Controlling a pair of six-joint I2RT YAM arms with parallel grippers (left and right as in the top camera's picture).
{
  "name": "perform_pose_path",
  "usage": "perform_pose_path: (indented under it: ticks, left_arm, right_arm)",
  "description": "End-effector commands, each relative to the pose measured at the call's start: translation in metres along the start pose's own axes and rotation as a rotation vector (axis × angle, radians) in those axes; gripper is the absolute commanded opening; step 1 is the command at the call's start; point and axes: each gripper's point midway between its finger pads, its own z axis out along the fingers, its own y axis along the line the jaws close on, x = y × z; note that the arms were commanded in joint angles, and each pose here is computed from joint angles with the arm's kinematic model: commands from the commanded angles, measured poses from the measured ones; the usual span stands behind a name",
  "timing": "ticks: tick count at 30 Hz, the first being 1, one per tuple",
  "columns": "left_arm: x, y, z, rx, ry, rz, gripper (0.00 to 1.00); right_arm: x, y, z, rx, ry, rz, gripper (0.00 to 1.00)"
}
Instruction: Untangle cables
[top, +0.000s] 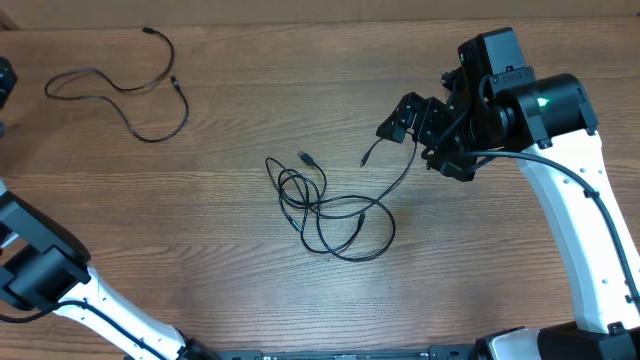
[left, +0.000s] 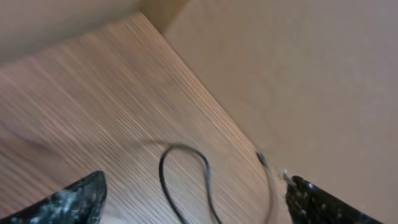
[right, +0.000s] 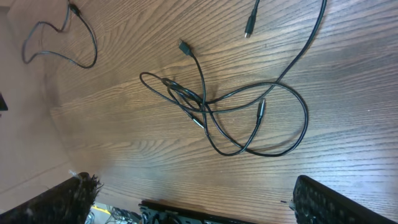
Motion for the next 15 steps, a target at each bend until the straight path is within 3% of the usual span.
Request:
perform_pose_path:
  ticks: [1,5,9,11,15]
  left_arm:
    - [0.042,-0.067,0.005,0.230,0.169,0.034,0.91]
    - [0.095,-0.091,0.022,0.185,0.299,0.043,1.00]
    - [0.139,-0.090,0.039,-0.042,0.351,0.089,1.00]
    - [0.162,-0.094,0.046,-0.195,0.346,0.197,1.00]
    - [0.173,-0.098,0.049,-0.354,0.291,0.331,1.00]
  right_arm:
    - [-0.001,0.001,-0.001,0.005,-0.012,-0.016,1.00]
    - [0.000,0.001,-0.001,0.007,-0.008,-0.016,1.00]
    - [0.006,0.002,0.000,0.013,0.007,-0.024,1.00]
    - [0.012,0.003,0.002,0.019,0.024,-0.047,1.00]
    - [0.021,0.006,0.005,0.025,0.048,-0.102,1.00]
